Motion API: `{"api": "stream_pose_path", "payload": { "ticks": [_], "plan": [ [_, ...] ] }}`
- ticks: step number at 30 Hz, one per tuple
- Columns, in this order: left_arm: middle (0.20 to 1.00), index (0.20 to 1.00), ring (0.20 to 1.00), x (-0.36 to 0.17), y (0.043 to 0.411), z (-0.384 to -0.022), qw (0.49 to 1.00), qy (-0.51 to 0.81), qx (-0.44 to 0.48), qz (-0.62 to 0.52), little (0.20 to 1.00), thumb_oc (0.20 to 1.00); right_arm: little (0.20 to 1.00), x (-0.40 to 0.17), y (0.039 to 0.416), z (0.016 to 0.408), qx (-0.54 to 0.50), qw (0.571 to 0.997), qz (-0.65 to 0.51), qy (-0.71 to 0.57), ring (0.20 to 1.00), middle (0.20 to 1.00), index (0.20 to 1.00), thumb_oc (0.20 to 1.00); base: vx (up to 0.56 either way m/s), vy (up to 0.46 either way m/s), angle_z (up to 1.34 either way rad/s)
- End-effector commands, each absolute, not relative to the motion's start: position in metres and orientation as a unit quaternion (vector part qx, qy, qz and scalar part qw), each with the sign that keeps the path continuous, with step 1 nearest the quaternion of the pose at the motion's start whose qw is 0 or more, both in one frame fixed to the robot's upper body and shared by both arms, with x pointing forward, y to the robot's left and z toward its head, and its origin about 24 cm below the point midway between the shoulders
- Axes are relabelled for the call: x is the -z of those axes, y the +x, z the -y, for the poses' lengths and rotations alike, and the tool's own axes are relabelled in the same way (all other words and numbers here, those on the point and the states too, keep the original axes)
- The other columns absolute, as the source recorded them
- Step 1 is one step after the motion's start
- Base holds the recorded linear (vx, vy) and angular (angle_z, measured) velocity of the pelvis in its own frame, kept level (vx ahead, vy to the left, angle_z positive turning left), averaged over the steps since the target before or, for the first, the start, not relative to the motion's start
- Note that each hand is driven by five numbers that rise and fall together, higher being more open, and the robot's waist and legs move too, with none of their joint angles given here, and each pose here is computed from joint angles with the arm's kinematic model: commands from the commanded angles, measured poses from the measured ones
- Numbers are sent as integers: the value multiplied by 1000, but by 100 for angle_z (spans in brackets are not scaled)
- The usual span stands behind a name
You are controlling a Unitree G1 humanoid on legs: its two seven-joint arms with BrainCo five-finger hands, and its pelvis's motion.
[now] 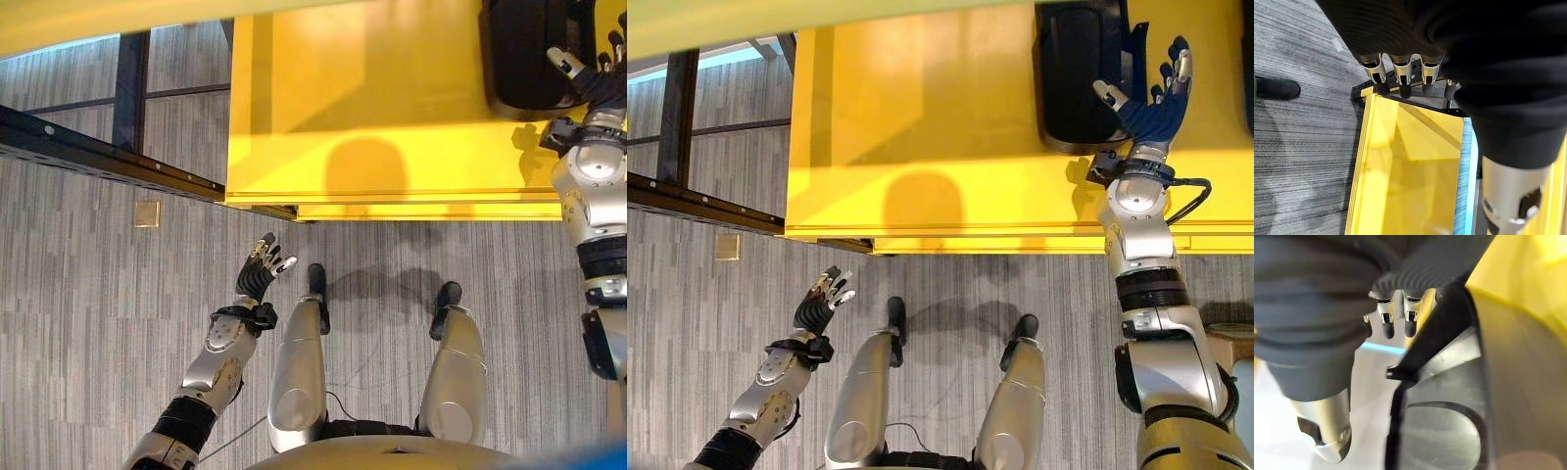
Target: Move parts from the plastic box to the shelf.
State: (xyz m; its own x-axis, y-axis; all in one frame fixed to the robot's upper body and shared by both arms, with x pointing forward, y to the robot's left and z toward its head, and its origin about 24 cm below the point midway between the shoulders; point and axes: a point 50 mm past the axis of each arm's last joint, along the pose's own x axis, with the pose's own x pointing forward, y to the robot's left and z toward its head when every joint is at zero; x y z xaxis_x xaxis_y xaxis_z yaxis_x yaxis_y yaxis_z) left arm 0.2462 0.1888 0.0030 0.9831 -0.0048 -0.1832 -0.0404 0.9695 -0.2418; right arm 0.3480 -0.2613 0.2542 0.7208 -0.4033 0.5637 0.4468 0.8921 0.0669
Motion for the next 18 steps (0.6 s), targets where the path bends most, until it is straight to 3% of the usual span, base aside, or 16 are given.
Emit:
{"api": "stream_pose_path", "payload": {
  "ticks": [1,8,12,18],
  "plan": [
    [1000,1000,1000,-12,244,-196,991,-117,-25,-61,1000,1000,1000,-278,331,264,235,897,374,-30,1000,1000,1000,1000,0,0,0],
    [1000,1000,1000,-12,241,-200,991,-116,-39,-60,1000,1000,1000,-282,303,245,216,870,442,-35,1000,1000,1000,1000,0,0,0],
    [1000,1000,1000,-13,238,-202,991,-110,-48,-55,1000,1000,1000,-298,271,235,244,814,519,-90,1000,1000,1000,1000,0,0,0],
    [1000,1000,1000,-11,233,-203,991,-107,-59,-57,1000,1000,1000,-292,243,218,241,782,565,-107,1000,1000,1000,1000,-22,5,-2]
  ]
}}
